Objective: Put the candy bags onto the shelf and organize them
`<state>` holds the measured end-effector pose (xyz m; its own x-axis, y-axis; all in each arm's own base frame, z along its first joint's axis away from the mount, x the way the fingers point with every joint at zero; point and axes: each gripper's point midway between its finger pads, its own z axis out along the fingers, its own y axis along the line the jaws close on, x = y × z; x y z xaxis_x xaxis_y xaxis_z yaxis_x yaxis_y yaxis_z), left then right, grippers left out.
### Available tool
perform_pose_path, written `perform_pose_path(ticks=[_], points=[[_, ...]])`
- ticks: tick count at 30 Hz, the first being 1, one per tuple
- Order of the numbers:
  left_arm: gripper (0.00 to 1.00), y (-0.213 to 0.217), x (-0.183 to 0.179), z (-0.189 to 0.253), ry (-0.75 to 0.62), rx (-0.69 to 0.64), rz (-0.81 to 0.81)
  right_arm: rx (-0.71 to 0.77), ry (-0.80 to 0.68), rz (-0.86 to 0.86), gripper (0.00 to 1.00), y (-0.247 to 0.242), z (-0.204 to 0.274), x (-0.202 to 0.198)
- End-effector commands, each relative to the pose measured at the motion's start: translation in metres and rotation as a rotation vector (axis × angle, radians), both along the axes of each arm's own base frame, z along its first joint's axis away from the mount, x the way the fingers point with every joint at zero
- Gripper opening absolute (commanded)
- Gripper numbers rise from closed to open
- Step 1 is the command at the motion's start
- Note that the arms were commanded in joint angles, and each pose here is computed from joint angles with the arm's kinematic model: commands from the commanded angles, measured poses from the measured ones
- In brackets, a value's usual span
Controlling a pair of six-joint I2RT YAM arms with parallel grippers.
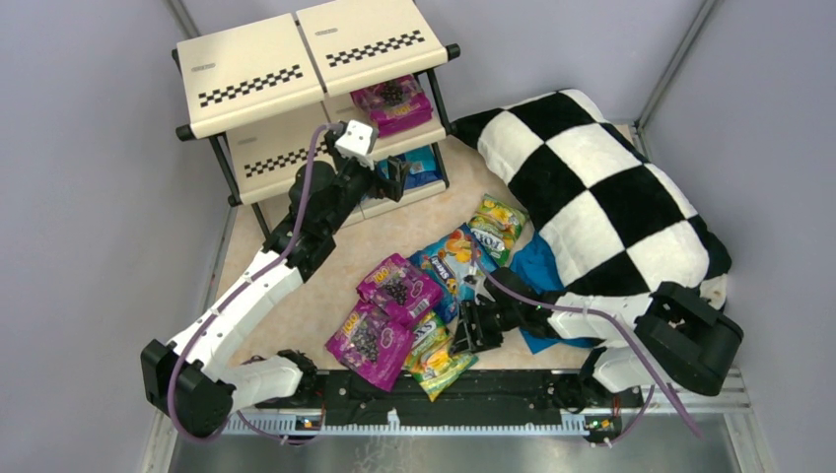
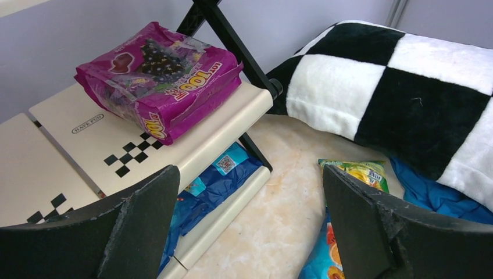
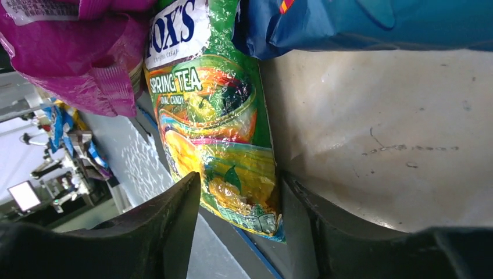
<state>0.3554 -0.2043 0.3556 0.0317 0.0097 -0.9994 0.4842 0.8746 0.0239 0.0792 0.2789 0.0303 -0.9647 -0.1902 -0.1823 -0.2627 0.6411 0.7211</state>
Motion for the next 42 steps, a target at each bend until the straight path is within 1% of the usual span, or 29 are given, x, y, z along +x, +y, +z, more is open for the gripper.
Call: perform_pose_path(ticks=[1, 6, 8, 9, 12, 14, 19, 22, 25, 28, 30, 33, 37, 39, 40, 41, 42], points=[[0.99, 0.002, 0.003, 0.022, -0.054, -0.029, 0.024, 0.043, -0.039, -0.038, 0.47, 0.016, 0.006, 0.012], [0.99, 0.000, 0.003, 0.022, -0.053, -0.027, 0.023, 0.045, -0.082, -0.078, 0.19, 0.017, 0.019, 0.022], [0.99, 0.001, 0.003, 0.022, -0.055, -0.025, 0.026, 0.031, -0.116, -0.086, 0.05, 0.016, 0.027, 0.028], [0.99, 0.002, 0.003, 0.023, -0.056, -0.025, 0.028, 0.008, -0.138, -0.092, 0.00, 0.014, 0.030, 0.032], [0.99, 0.001, 0.002, 0.023, -0.057, -0.023, 0.028, -0.085, -0.230, -0.094, 0.00, 0.003, 0.046, 0.048], [0.99, 0.002, 0.002, 0.024, -0.060, -0.025, 0.030, -0.180, -0.307, -0.101, 0.00, -0.010, 0.058, 0.061], [0.99, 0.004, 0.001, 0.027, -0.066, -0.028, 0.037, -0.360, -0.498, -0.151, 0.00, -0.045, 0.103, 0.091], [0.99, 0.005, -0.001, 0.030, -0.073, -0.034, 0.038, -0.405, -0.614, -0.172, 0.00, -0.059, 0.134, 0.106], [0.99, 0.007, -0.001, 0.032, -0.077, -0.037, 0.046, -0.408, -0.699, -0.177, 0.00, -0.058, 0.158, 0.120], [0.99, 0.011, -0.002, 0.035, -0.082, -0.042, 0.063, -0.348, -0.742, -0.162, 0.00, -0.039, 0.180, 0.133], [0.99, 0.016, -0.002, 0.037, -0.090, -0.048, 0.089, -0.257, -0.757, -0.132, 0.00, -0.018, 0.193, 0.139], [0.99, 0.032, -0.004, 0.044, -0.115, -0.066, 0.157, -0.069, -0.738, -0.032, 0.00, 0.022, 0.212, 0.139], [0.99, 0.053, -0.010, 0.055, -0.155, -0.092, 0.243, 0.181, -0.710, 0.133, 0.00, 0.064, 0.237, 0.125], [0.99, 0.059, -0.013, 0.058, -0.173, -0.104, 0.264, 0.295, -0.659, 0.240, 0.00, 0.079, 0.240, 0.115], [0.99, 0.061, -0.015, 0.059, -0.180, -0.109, 0.269, 0.324, -0.616, 0.287, 0.00, 0.084, 0.236, 0.113], [0.99, 0.062, -0.015, 0.059, -0.182, -0.109, 0.272, 0.332, -0.575, 0.322, 0.00, 0.087, 0.229, 0.114], [0.99, 0.062, -0.015, 0.059, -0.182, -0.107, 0.273, 0.313, -0.502, 0.370, 0.00, 0.091, 0.211, 0.113]])
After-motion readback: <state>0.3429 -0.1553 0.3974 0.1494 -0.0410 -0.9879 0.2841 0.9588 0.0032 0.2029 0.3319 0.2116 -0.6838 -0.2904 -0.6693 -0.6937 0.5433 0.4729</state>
